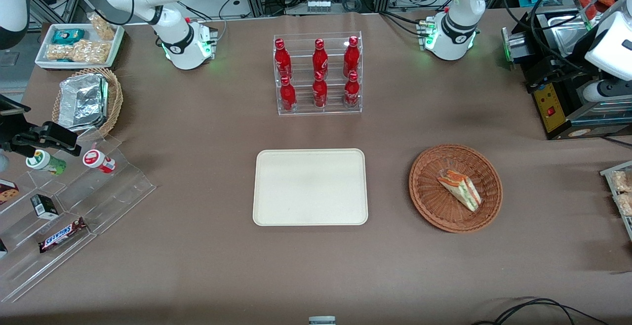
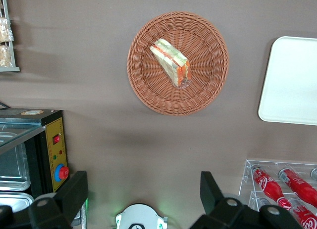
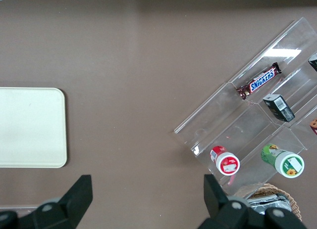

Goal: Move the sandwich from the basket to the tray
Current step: 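Move the left gripper down over the sandwich in the wicker basket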

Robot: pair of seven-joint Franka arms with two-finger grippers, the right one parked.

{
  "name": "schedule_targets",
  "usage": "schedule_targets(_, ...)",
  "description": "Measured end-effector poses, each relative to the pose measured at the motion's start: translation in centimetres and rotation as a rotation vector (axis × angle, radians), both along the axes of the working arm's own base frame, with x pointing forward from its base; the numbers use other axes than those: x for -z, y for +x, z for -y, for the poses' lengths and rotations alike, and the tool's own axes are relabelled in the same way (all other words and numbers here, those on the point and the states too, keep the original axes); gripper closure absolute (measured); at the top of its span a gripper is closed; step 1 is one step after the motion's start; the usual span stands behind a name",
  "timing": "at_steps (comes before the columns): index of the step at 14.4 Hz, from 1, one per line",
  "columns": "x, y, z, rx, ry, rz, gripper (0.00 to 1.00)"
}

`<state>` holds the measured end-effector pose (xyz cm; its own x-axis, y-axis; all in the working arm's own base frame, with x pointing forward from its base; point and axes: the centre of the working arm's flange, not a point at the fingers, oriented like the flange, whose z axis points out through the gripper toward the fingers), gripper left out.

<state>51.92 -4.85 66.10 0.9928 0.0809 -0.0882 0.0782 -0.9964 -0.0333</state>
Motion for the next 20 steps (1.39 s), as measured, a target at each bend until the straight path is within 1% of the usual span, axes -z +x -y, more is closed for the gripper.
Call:
schedule_targets(4,0.2,0.0,0.0,0.000,-0.002,-0.004,0.00)
schedule_targets(7,2.1,0.3,0.0,0.000,0.000,-0.028,0.00)
schedule_targets(9,5.6,1.2,-0.1,-0.006,0.000,-0.050,0.00)
schedule_targets(11,10.6,2.5,-0.3,-0.050,0.000,-0.067,0.00)
schedule_targets(15,21.0,5.4,-0.5,-0.247,0.007,-0.115,0.00)
schedule_targets(16,23.0,6.2,-0.5,-0.302,0.008,-0.119,0.00)
schedule_targets(18,26.6,7.4,-0.5,-0.394,0.004,-0.108,0.00)
schedule_targets(20,30.0,8.1,-0.4,-0.494,-0.007,-0.066,0.00)
